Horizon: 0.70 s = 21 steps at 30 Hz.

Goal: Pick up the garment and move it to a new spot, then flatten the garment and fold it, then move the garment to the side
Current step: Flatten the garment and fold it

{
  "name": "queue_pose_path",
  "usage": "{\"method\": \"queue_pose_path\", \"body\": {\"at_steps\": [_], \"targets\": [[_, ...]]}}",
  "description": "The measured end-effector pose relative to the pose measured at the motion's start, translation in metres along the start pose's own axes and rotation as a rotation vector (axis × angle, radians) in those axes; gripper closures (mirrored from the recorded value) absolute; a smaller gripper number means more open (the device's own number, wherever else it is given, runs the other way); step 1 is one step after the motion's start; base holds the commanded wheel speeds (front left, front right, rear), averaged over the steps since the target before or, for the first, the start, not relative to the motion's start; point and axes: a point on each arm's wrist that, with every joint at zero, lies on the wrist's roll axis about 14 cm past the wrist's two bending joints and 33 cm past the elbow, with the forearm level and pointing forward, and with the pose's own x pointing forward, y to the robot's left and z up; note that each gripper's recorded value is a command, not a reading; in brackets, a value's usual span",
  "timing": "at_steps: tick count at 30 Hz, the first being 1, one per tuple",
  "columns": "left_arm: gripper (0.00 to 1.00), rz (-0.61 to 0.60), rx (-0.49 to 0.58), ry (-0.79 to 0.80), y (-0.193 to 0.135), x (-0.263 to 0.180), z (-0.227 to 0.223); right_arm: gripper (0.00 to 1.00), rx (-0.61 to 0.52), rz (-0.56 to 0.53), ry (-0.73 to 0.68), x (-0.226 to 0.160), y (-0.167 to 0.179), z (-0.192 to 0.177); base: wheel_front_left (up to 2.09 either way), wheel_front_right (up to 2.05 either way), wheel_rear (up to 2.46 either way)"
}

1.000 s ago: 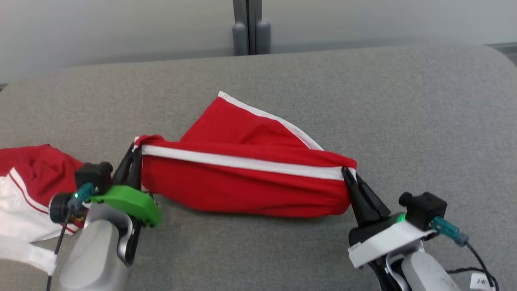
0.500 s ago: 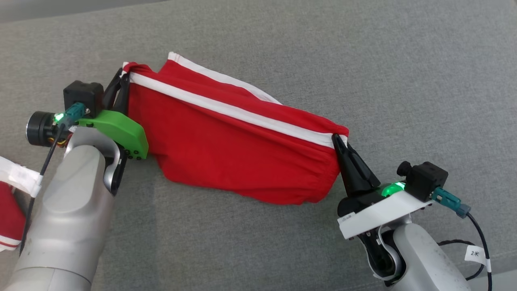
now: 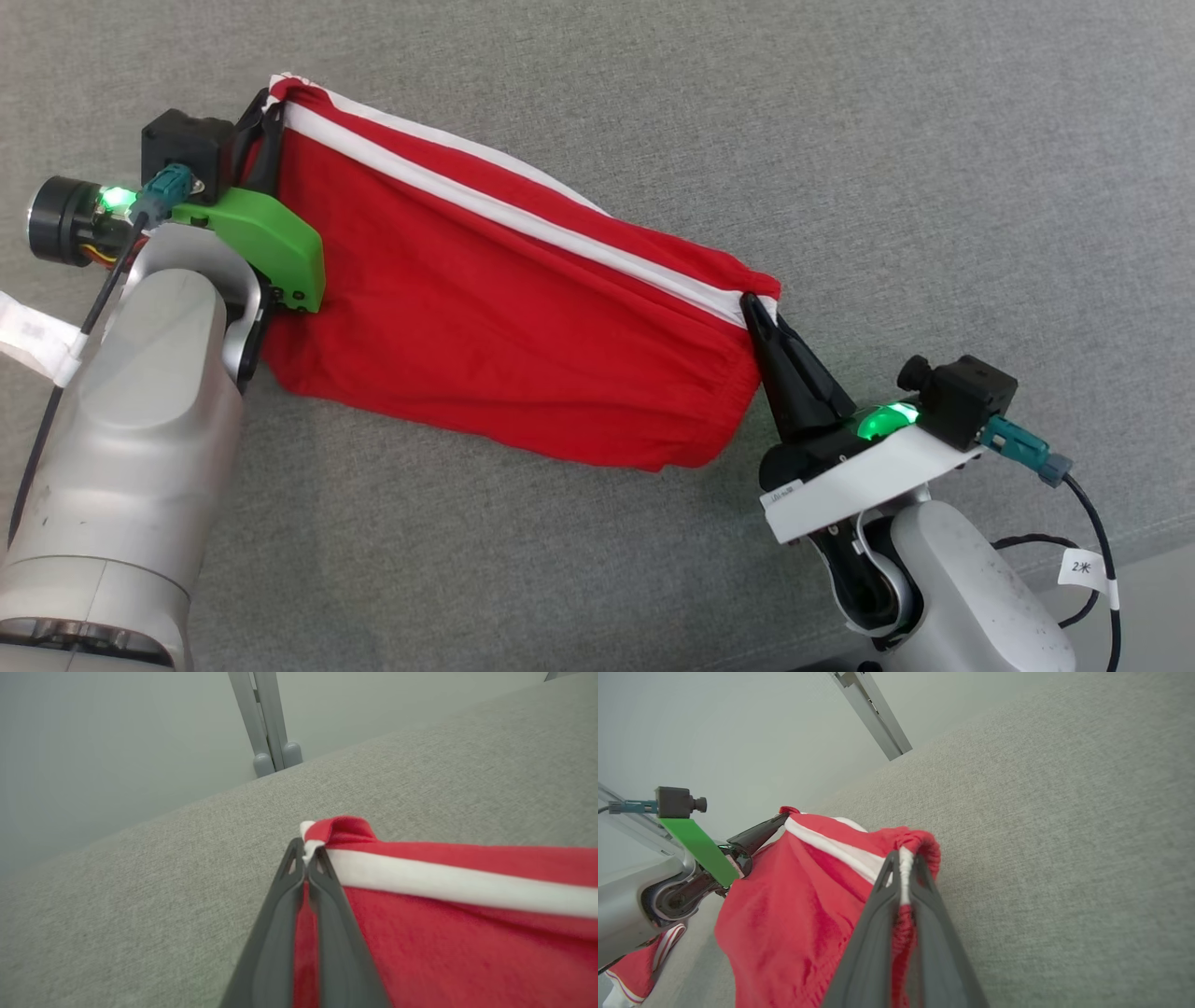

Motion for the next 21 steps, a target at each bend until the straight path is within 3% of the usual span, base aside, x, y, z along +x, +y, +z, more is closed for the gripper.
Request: {"method": "queue_pose_path", "body": {"at_steps": [2, 3, 4, 5, 10, 21], "targets": [[1.0, -0.005, -0.002, 0.006, -0.002, 0.002, -0.003, 1.0, -0.005, -0.004, 0.002, 0.0, -0.002, 0.0, 0.0, 0.0, 0.0], [0.9, -0.003, -0.005, 0.004, -0.002, 0.002, -0.002, 0.84, -0.013, -0.005, 0.003, -0.001, -0.002, 0.0, 0.0, 0.0, 0.0], [0.31, 0.005, -0.006, -0.002, -0.001, 0.003, 0.0, 0.45, -0.022, -0.009, -0.003, -0.001, -0.004, 0.002, 0.0, 0.0, 0.0], [0.0, 0.008, -0.006, -0.007, -0.001, 0.002, 0.002, 0.0, -0.029, -0.015, -0.012, -0.001, -0.006, 0.006, 0.0, 0.0, 0.0], [0.0, 0.035, -0.035, -0.041, 0.003, -0.004, 0.014, 0.0, -0.094, -0.035, -0.05, -0.004, -0.013, 0.021, 0.0, 0.0, 0.0], [0.0, 0.102, -0.105, 0.022, 0.012, -0.04, -0.011, 0.0, -0.253, -0.111, -0.108, -0.02, -0.037, 0.05, 0.0, 0.0, 0.0]]}}
